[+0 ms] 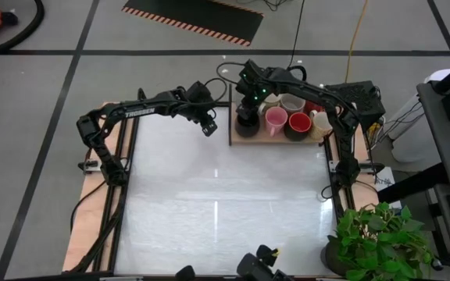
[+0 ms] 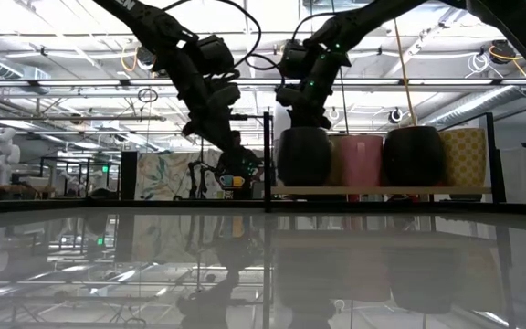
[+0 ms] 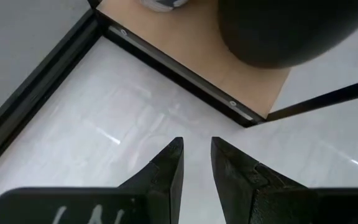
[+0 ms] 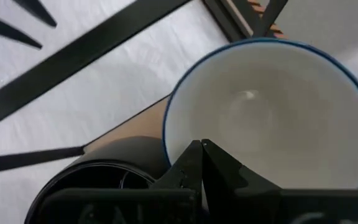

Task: Place coffee mugs
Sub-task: Put the black mug on the shelf, then return to Home Position

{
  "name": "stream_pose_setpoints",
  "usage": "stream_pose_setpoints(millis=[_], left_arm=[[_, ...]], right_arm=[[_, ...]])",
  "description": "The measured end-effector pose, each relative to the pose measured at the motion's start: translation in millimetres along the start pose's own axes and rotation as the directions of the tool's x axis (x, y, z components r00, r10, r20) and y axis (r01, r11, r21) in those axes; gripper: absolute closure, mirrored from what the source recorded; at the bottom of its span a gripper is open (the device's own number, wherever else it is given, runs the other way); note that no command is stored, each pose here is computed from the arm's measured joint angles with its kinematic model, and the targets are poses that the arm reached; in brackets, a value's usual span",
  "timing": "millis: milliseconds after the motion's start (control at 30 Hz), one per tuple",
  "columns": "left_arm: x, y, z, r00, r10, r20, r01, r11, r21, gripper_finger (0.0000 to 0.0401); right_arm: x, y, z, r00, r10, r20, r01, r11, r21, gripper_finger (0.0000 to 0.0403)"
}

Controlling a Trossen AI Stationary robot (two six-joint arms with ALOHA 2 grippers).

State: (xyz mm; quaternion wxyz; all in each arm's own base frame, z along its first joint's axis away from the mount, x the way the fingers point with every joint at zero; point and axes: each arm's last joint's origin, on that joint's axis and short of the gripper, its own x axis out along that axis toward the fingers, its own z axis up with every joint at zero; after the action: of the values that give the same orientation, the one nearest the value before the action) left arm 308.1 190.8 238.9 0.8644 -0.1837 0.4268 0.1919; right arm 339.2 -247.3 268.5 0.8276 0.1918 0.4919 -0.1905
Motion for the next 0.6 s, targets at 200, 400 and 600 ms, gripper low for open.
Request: stream_pose_setpoints(millis=[200, 400, 600], left_arm=[[1, -8, -1, 1.0, -0.012, -0.004, 0.012, 1.0, 0.002, 0.0316], [2, -16, -2, 1.0, -0.023, -0.013, 0.023, 1.0, 0.016, 0.0316], [2, -20, -4, 0.999, -0.02, -0.034, 0.021, 1.0, 0.011, 0.0316]], right_arm=[[0, 4, -6, 0.998, 0.002, -0.059, -0.002, 1.0, 0.005, 0.0403], [-6, 5, -5, 0.999, -0.005, -0.04, 0.006, 1.0, 0.025, 0.0403], [-36, 11, 7, 0.988, -0.03, 0.148, 0.032, 0.999, -0.011, 0.0403]])
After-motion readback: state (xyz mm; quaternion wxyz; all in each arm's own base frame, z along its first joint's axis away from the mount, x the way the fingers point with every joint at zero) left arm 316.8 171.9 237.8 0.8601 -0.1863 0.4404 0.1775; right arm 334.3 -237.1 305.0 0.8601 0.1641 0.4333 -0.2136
